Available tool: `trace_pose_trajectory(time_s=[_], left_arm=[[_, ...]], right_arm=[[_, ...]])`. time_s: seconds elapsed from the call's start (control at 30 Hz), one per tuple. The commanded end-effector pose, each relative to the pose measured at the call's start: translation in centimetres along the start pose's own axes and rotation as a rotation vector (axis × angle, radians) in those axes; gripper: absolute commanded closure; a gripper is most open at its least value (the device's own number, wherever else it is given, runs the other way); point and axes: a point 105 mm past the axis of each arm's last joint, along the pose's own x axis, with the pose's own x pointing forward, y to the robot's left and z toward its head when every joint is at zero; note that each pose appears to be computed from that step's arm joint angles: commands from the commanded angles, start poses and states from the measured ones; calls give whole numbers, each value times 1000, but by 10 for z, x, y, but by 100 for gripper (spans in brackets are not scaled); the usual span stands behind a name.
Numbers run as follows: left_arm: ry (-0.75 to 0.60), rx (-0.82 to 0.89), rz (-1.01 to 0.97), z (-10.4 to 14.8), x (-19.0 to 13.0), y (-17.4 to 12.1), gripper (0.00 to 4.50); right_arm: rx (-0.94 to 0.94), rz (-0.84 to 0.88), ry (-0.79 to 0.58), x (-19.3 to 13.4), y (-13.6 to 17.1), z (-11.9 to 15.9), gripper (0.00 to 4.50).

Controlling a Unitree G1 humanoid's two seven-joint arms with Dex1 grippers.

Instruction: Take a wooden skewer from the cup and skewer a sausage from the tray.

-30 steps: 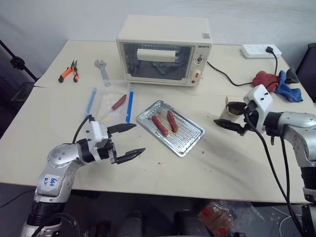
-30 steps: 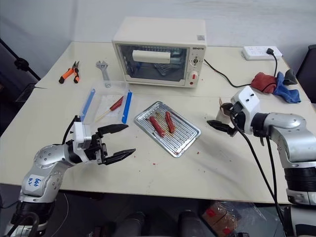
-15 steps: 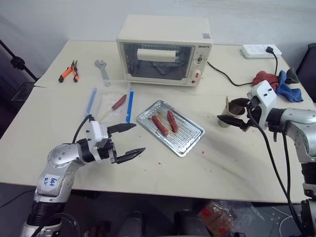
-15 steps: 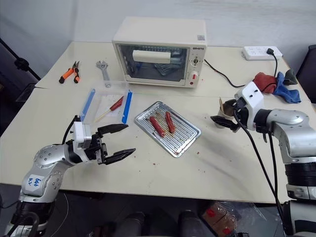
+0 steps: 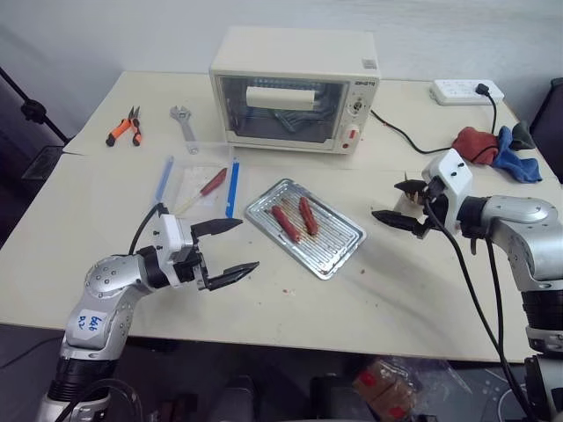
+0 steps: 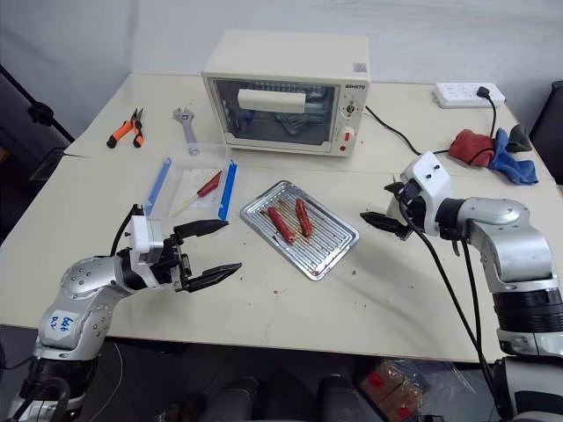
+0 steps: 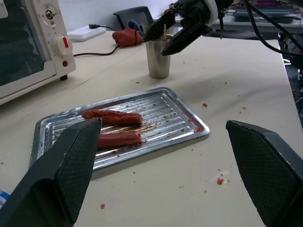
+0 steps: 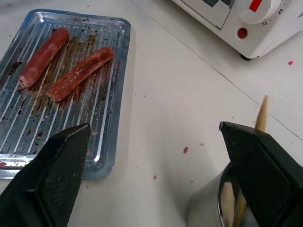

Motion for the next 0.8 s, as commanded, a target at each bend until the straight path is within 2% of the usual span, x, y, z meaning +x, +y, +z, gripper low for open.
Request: trace_pose_trajectory(time_s=[0.03,0.4,0.5,0.8], left_arm=[[-9,34,-3,6,1,1,4],[-12,37,0,6,3,1,4],[-13,36,1,6,2,0,0],[-11,38,1,6,2,0,0]], right_arm=[[-47,-15,-31,-2,-6,13,0],[-80,-25,22,-8,-22,7,0],[-82,-10,17,-6,-19,9,56],[-100,-21,-1,-11,-24,13,344]])
